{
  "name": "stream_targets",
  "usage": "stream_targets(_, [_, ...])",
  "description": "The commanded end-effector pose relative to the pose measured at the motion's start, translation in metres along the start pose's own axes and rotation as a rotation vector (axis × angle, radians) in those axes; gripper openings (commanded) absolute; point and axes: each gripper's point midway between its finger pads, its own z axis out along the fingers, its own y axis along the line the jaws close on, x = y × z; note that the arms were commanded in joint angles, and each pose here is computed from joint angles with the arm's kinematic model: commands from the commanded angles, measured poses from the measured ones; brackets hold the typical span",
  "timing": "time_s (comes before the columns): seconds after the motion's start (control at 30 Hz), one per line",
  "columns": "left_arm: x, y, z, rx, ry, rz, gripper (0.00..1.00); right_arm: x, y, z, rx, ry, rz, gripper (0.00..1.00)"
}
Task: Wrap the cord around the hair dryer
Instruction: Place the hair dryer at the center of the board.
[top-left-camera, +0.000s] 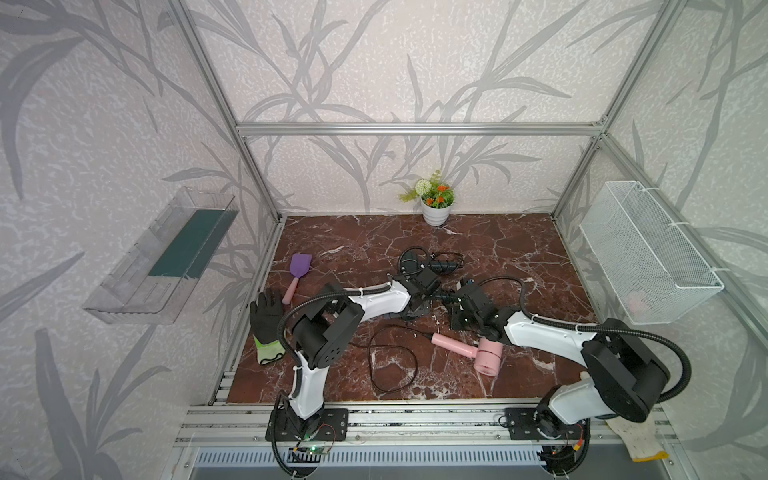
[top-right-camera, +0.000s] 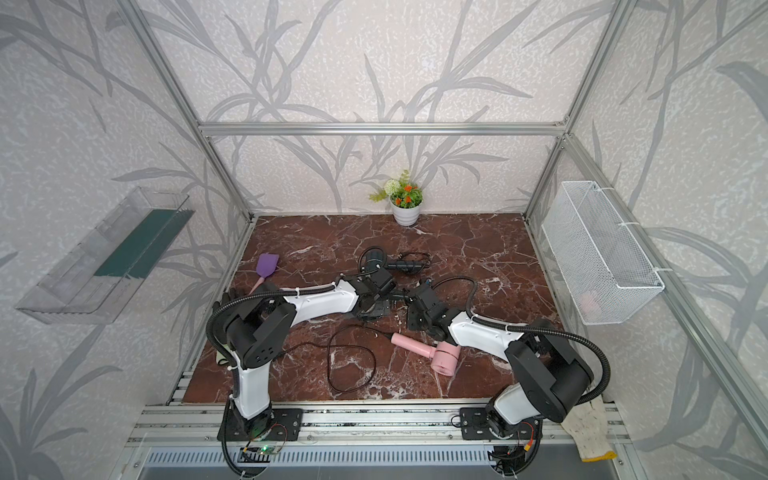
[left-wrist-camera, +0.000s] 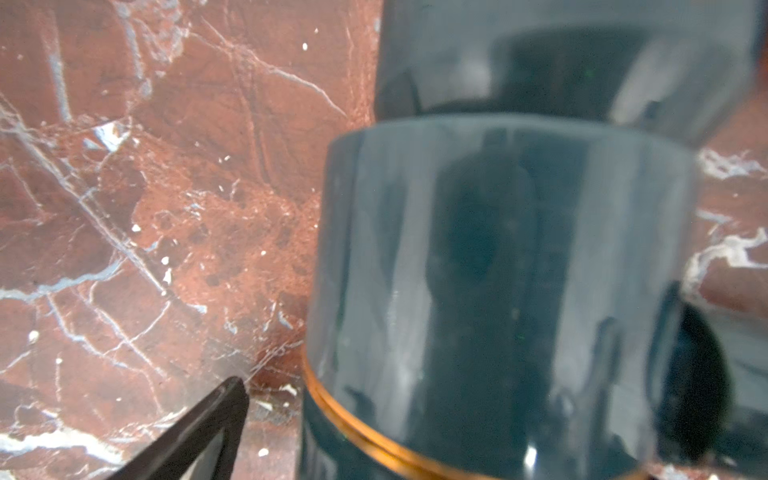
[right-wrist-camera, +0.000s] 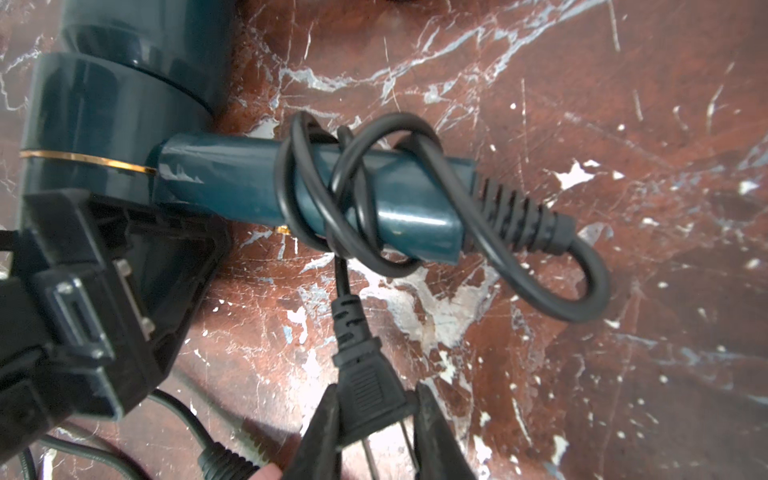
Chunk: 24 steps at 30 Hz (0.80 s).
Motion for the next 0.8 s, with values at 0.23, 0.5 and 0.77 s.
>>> stream_targets(0.23, [-0.005, -0.004, -0.047, 0.102, -0.063, 0.063, 0.99, -0.024, 0.007, -0.023, 0.006, -0.061, -0.041, 0.46])
stream_targets(0.5, [-0.012, -0.009, -0.076, 0.203, -0.089, 0.064, 0.99, -0.031, 0.008, -0.039, 0.009, -0.076, -0.036, 0.72])
stream_targets(0.77, [-0.049, 0.011, -0.156, 0.342, -0.292, 0.009, 0.99, -0.037, -0.027, -0.132, 0.203, -0.109, 0.049, 0.76])
